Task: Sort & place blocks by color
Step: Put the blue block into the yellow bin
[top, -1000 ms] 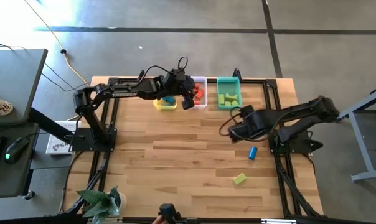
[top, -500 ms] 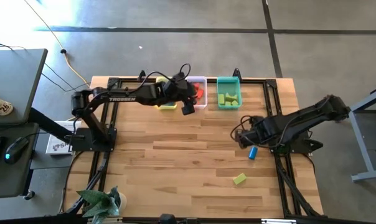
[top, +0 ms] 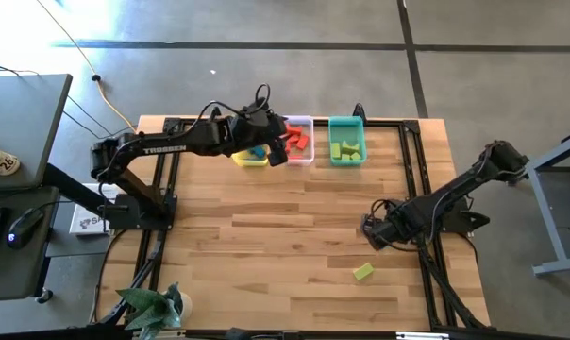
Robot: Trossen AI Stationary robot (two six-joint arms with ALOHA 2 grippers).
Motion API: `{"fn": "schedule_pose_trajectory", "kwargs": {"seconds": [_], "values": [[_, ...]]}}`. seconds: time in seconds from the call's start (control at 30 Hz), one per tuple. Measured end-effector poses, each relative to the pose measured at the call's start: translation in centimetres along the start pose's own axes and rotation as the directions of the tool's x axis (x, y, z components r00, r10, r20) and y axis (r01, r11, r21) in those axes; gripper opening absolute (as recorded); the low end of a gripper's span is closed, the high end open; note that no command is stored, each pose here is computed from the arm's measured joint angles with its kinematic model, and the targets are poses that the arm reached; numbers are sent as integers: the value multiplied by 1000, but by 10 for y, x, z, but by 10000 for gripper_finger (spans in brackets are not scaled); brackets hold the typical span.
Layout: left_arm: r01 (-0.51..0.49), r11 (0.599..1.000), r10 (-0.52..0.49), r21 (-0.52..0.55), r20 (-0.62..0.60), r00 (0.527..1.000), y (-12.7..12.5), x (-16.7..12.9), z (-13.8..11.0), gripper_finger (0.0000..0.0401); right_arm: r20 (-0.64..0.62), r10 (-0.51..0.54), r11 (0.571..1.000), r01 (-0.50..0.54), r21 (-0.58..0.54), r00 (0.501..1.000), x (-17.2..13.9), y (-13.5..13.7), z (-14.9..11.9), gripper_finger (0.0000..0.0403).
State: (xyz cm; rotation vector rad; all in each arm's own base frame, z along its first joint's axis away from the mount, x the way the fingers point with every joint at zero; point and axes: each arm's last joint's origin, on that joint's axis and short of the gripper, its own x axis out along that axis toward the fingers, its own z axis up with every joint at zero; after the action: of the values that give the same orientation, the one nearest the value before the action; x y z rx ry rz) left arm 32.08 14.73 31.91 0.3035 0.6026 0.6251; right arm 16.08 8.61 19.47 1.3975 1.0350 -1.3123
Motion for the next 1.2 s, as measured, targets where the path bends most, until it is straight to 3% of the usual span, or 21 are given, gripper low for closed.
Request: {"fn": "schedule_pose_trajectory", "kwargs": {"seconds": [0.6,0.7,0.83,1.1,1.2], "values": [[-5,998,6,58,-8,1000,3,1,-2,209,52,-130,991,130,16,990,55,4,-5,202],[-5,998,5,62,-9,1000,3,1,-2,209,41,-122,992,122,17,992,60,10,-7,177],[-3,998,4,60,-13,1000,3,1,-2,209,42,-110,994,109,15,993,62,13,-8,112],[55,995,-48,79,-88,995,-1,1,-10,209,33,24,997,-21,-71,999,49,22,-11,105],[103,993,-97,60,-93,991,-3,0,-12,209,38,163,981,-158,-116,986,40,33,-14,105]]}}
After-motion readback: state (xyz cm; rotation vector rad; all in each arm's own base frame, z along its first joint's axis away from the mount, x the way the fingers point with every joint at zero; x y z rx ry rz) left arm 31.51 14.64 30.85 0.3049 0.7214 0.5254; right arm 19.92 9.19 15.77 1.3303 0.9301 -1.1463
